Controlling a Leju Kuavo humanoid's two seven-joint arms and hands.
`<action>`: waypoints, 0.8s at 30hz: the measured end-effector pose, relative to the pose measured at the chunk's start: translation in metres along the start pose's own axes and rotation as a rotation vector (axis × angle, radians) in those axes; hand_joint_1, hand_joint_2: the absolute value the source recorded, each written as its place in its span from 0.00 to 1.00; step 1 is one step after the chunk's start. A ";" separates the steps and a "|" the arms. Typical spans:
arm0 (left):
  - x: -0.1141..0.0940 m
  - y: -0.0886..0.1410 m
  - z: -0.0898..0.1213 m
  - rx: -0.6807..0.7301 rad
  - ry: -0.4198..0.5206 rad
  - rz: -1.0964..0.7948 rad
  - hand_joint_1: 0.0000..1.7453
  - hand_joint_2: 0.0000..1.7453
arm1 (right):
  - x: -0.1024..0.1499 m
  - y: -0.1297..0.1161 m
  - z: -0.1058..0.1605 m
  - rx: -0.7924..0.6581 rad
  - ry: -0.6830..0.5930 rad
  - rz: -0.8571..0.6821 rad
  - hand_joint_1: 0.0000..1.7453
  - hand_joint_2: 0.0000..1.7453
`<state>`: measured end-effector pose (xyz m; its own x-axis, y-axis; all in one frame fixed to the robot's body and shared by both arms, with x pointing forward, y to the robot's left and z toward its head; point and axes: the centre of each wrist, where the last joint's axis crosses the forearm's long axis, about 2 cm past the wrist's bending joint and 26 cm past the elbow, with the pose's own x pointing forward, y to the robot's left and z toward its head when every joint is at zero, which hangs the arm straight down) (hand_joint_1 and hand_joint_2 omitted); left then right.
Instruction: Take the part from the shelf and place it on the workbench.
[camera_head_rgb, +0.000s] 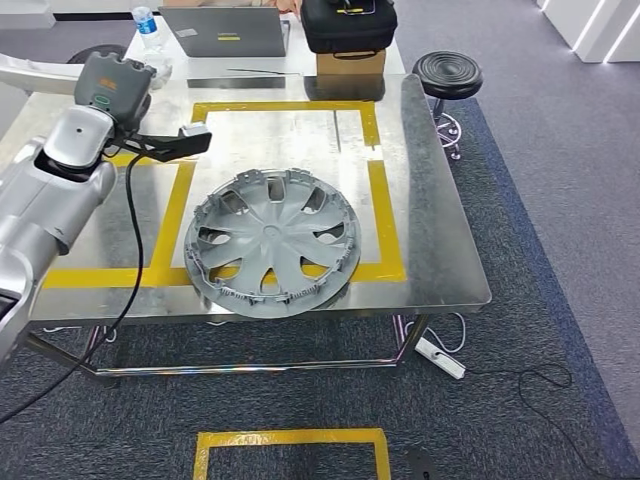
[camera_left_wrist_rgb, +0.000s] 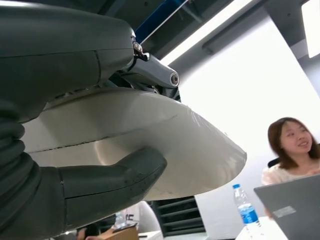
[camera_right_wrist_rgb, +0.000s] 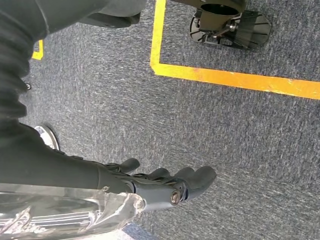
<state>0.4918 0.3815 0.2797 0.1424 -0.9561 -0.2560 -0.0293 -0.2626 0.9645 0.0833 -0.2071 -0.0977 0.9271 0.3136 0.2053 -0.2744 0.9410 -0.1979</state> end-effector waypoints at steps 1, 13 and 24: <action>-0.003 -0.002 0.001 -0.005 0.009 0.000 1.00 1.00 | 0.000 0.000 0.000 0.000 0.000 0.001 0.00 1.00; -0.050 -0.048 0.019 -0.076 0.133 -0.019 1.00 1.00 | 0.000 0.001 0.000 0.002 0.002 0.004 0.00 1.00; -0.072 -0.065 0.029 -0.116 0.178 -0.034 1.00 1.00 | 0.001 0.001 0.000 0.004 0.002 0.006 0.00 1.00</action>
<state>0.4548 0.4640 0.2335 0.3139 -0.9062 -0.2832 0.0916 -0.2680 0.9591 0.0836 -0.2058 -0.0975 0.9258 0.3192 0.2026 -0.2811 0.9395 -0.1958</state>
